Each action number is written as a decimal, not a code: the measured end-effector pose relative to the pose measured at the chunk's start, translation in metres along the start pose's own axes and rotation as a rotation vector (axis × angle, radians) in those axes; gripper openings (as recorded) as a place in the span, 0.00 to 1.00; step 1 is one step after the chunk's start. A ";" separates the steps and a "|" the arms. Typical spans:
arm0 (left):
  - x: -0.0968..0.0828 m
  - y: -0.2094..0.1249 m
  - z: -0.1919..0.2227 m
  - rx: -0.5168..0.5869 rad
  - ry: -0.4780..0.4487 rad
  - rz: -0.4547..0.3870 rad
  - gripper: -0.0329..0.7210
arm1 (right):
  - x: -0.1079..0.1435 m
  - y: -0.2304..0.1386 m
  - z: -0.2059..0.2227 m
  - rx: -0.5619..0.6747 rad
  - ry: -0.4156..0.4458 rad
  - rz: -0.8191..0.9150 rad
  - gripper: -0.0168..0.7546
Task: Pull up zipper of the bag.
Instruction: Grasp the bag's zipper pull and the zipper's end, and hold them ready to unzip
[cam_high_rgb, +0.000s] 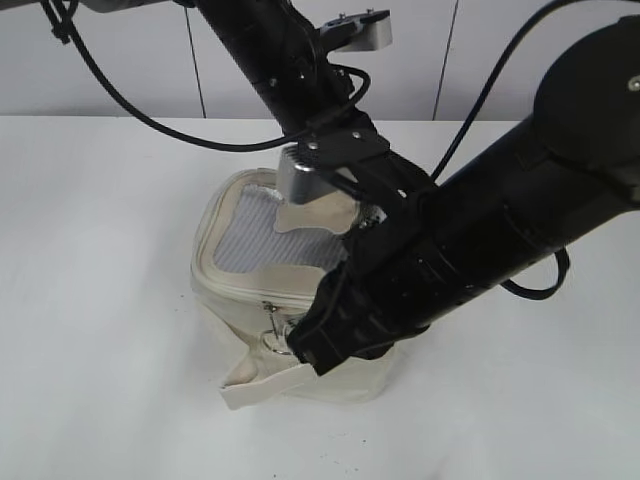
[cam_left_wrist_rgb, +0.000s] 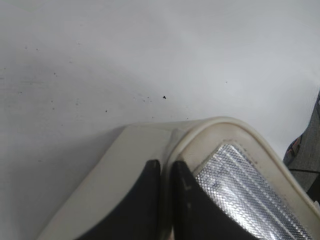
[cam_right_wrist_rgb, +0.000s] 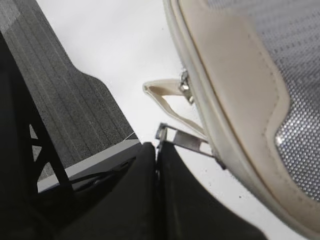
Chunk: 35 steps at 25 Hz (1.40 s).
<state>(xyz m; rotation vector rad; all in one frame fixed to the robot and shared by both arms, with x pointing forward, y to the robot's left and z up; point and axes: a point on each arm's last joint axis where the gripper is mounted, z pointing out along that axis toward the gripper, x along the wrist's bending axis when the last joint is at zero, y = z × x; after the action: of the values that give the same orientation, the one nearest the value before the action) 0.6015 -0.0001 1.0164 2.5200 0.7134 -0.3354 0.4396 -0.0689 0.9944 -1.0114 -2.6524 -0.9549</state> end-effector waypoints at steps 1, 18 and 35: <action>0.000 0.000 0.000 -0.001 0.002 -0.001 0.09 | 0.000 0.003 -0.001 -0.007 -0.001 -0.004 0.03; 0.002 0.002 -0.001 -0.020 0.033 -0.021 0.09 | 0.012 0.031 0.028 0.042 0.042 -0.106 0.03; -0.003 0.007 -0.016 -0.057 0.085 0.001 0.23 | 0.006 0.026 -0.012 0.111 -0.137 0.091 0.74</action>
<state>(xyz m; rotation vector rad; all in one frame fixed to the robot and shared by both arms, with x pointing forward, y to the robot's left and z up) 0.6039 0.0022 1.0341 2.4930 0.7433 -0.2054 0.4503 -0.0585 1.0194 -1.2002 -2.7059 -0.7362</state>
